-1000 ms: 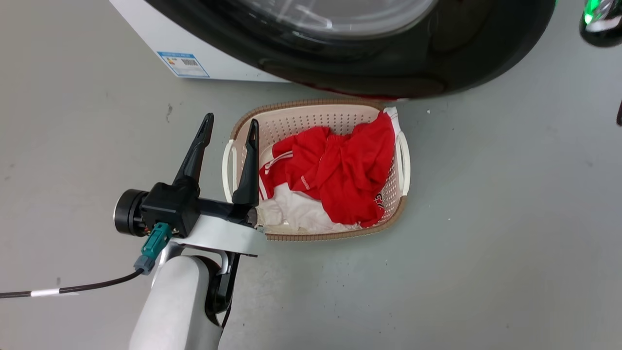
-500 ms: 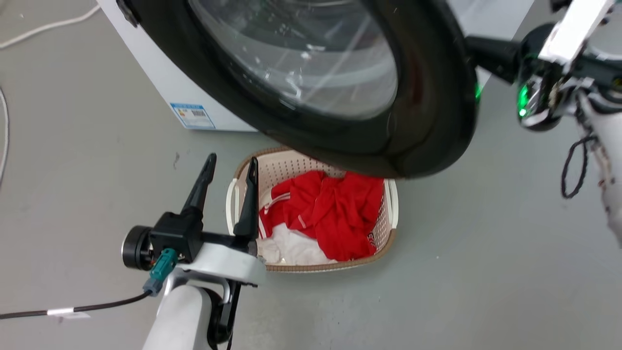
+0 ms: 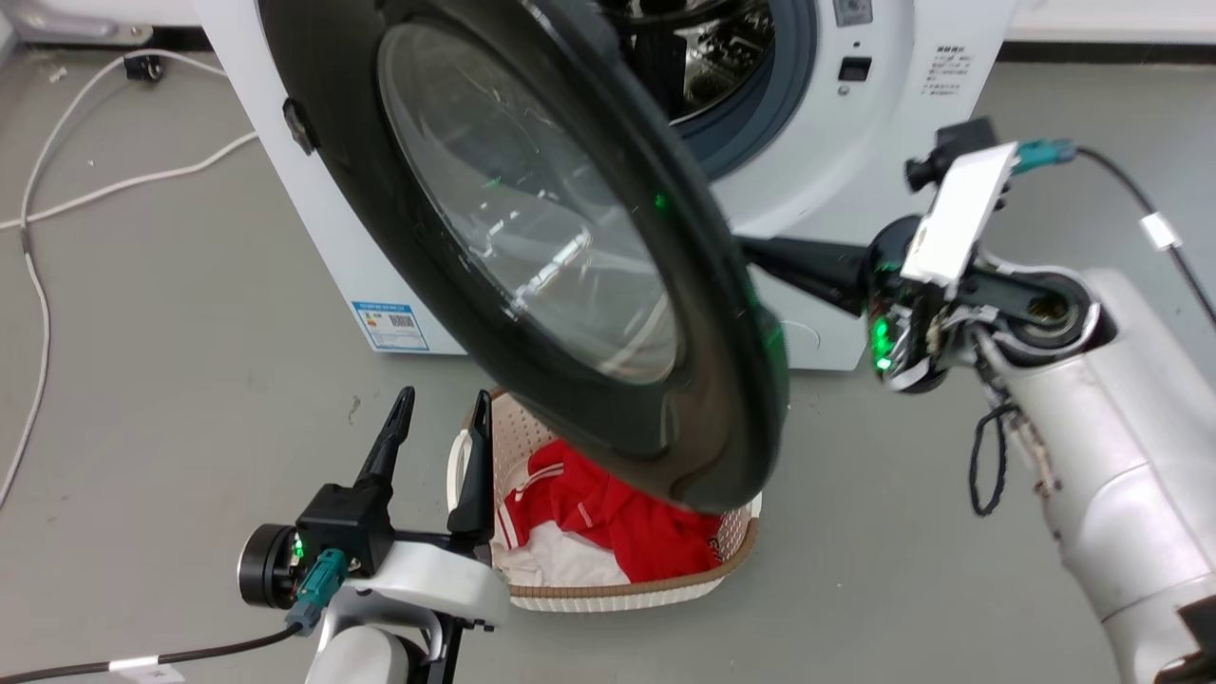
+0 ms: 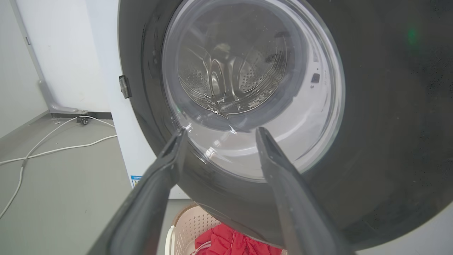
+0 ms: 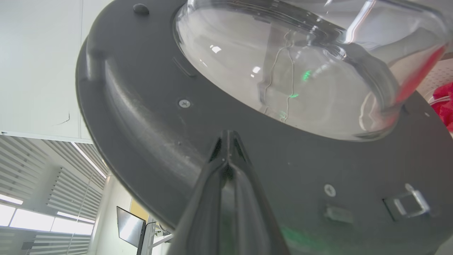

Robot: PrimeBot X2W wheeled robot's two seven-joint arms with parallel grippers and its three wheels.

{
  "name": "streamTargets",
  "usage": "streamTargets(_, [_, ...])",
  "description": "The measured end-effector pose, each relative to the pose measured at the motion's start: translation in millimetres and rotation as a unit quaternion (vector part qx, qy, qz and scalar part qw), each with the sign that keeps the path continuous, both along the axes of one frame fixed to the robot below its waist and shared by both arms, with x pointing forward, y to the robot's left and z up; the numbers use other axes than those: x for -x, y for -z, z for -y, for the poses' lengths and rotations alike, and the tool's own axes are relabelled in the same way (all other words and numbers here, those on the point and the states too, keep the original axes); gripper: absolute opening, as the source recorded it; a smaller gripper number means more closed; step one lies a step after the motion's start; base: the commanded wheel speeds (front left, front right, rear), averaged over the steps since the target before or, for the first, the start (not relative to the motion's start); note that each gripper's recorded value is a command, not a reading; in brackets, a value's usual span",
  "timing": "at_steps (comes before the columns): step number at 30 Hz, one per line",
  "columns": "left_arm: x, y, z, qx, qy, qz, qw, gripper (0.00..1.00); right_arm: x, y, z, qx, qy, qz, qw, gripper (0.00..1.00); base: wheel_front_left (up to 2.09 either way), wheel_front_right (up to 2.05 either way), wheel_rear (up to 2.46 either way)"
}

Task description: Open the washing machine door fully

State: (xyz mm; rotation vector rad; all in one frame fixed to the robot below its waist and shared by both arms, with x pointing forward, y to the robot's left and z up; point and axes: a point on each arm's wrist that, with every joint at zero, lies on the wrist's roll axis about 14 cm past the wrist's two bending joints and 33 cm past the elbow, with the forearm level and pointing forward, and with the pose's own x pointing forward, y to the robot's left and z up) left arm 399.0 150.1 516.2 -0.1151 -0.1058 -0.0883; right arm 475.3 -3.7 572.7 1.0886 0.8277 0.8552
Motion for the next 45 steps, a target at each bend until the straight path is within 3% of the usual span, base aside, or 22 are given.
streamTargets(17, [15.7,-5.1,-4.6,0.001,-0.010,0.006,1.000,1.00,62.3,-5.4,-57.0,-0.032,-0.075,0.017,0.997,0.00,0.00,0.00,0.00])
streamTargets(23, [17.7,-7.2,-5.3,0.002,-0.012,0.009,1.000,1.00,68.3,-5.3,-64.5,-0.036,-0.067,0.026,0.997,0.00,0.00,0.00,0.00])
streamTargets(29, [16.4,-6.8,-4.6,0.004,-0.013,0.008,1.000,1.00,39.8,-4.4,-42.5,-0.029,0.042,0.057,0.997,0.00,0.00,0.00,0.00])
streamTargets(33, [16.5,-7.8,-4.0,0.005,-0.012,0.010,1.000,1.00,24.1,-0.2,-11.8,-0.022,0.132,0.079,0.988,0.00,0.00,0.00,0.00])
streamTargets(38, [20.6,-8.4,-4.6,0.005,-0.013,0.011,1.000,1.00,23.6,16.6,35.5,-0.018,0.235,0.085,0.968,0.00,0.00,0.00,0.00])
streamTargets(45, [28.1,-8.2,-6.6,0.006,-0.016,0.011,1.000,1.00,48.1,46.4,101.8,-0.007,0.365,0.084,0.927,0.00,0.00,0.00,0.00])
